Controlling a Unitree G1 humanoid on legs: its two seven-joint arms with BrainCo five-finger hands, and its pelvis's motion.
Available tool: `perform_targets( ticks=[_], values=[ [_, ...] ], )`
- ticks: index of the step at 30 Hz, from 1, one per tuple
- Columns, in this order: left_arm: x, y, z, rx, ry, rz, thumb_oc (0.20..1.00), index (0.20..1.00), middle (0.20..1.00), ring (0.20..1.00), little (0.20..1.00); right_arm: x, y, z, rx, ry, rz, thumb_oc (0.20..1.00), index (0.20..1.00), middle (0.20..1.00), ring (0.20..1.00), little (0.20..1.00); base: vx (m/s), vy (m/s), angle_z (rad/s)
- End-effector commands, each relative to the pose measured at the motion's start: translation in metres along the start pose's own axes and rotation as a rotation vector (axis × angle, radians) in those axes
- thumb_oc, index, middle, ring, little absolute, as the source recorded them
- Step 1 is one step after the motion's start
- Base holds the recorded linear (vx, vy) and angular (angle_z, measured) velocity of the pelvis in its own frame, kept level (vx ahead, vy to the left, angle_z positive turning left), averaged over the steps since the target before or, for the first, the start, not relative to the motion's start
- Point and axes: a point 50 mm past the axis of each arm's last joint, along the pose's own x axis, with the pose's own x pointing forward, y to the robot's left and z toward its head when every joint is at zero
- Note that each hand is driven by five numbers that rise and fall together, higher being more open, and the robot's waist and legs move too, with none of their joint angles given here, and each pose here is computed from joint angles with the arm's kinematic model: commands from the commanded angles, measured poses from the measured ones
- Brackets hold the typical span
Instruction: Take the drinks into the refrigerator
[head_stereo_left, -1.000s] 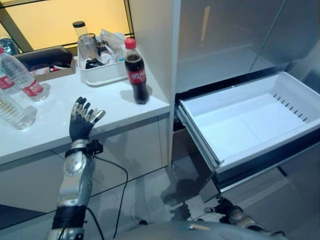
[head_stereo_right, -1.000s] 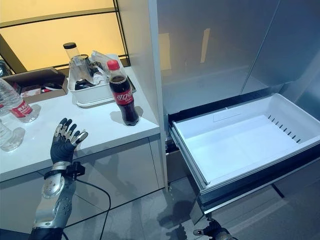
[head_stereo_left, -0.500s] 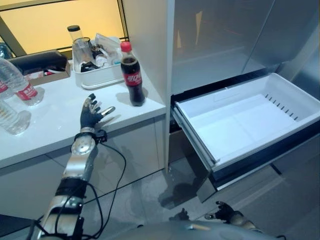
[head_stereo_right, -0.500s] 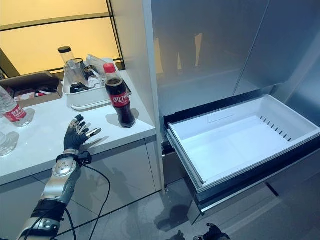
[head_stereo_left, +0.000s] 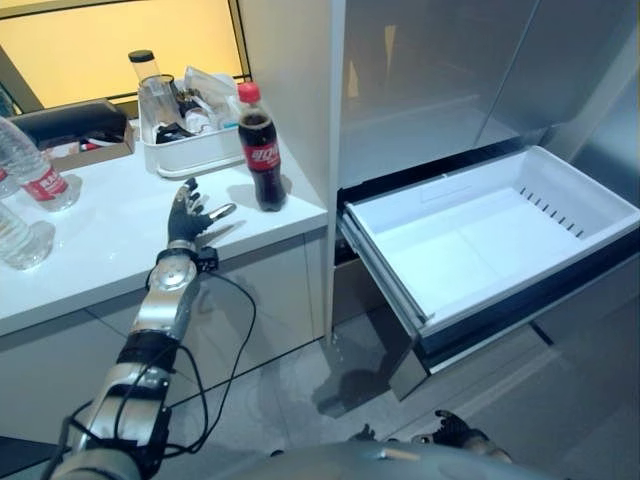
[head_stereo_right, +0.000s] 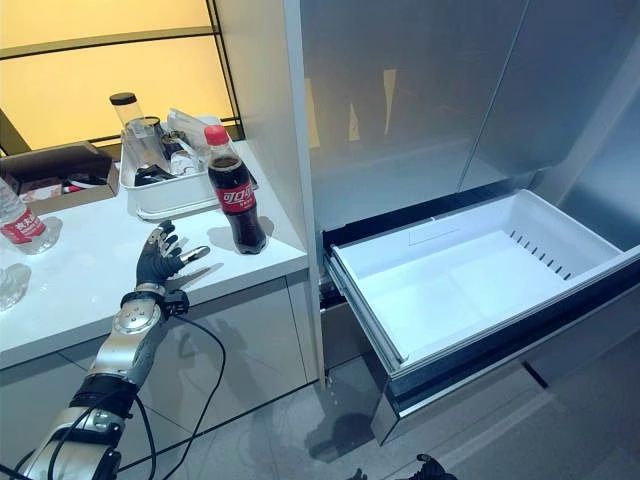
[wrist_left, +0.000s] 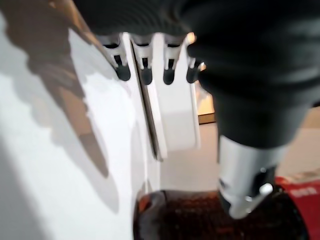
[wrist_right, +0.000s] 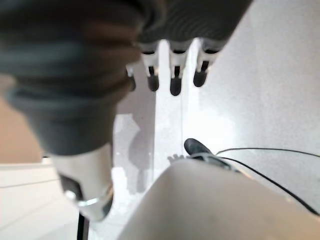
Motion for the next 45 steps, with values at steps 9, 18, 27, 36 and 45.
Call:
perform_targets(
  ticks=[9, 18, 27, 36, 45],
  values=[
    [0.026, -0.051, 0.046, -0.053, -0.097, -0.198, 1.000, 1.000, 1.000, 1.000, 1.000, 0.003, 0.003, 0.028, 0.027, -0.062, 0.008, 1.000, 1.000, 1.000, 1.000, 1.000, 0.00, 0.000, 0.00],
    [0.026, -0.069, 0.055, -0.094, -0.115, -0.262, 1.000, 1.000, 1.000, 1.000, 1.000, 0.003, 0.005, 0.023, 0.036, -0.044, 0.011, 1.000, 1.000, 1.000, 1.000, 1.000, 0.00, 0.000, 0.00],
    [0.031, -0.082, 0.069, -0.141, -0.128, -0.307, 1.000, 1.000, 1.000, 1.000, 1.000, 0.003, 0.006, 0.018, 0.050, -0.026, 0.012, 1.000, 1.000, 1.000, 1.000, 1.000, 0.01, -0.009, -0.07],
    [0.039, -0.092, 0.080, -0.128, -0.129, -0.329, 1.000, 1.000, 1.000, 1.000, 1.000, 0.002, 0.009, 0.014, 0.058, -0.009, 0.018, 1.000, 1.000, 1.000, 1.000, 1.000, 0.00, -0.001, 0.00],
    [0.028, -0.099, 0.073, -0.184, -0.146, -0.312, 0.200, 0.200, 0.200, 0.200, 0.200, 0.002, 0.004, 0.013, 0.098, -0.008, -0.010, 1.000, 1.000, 1.000, 1.000, 1.000, 0.00, 0.000, 0.00]
  ],
)
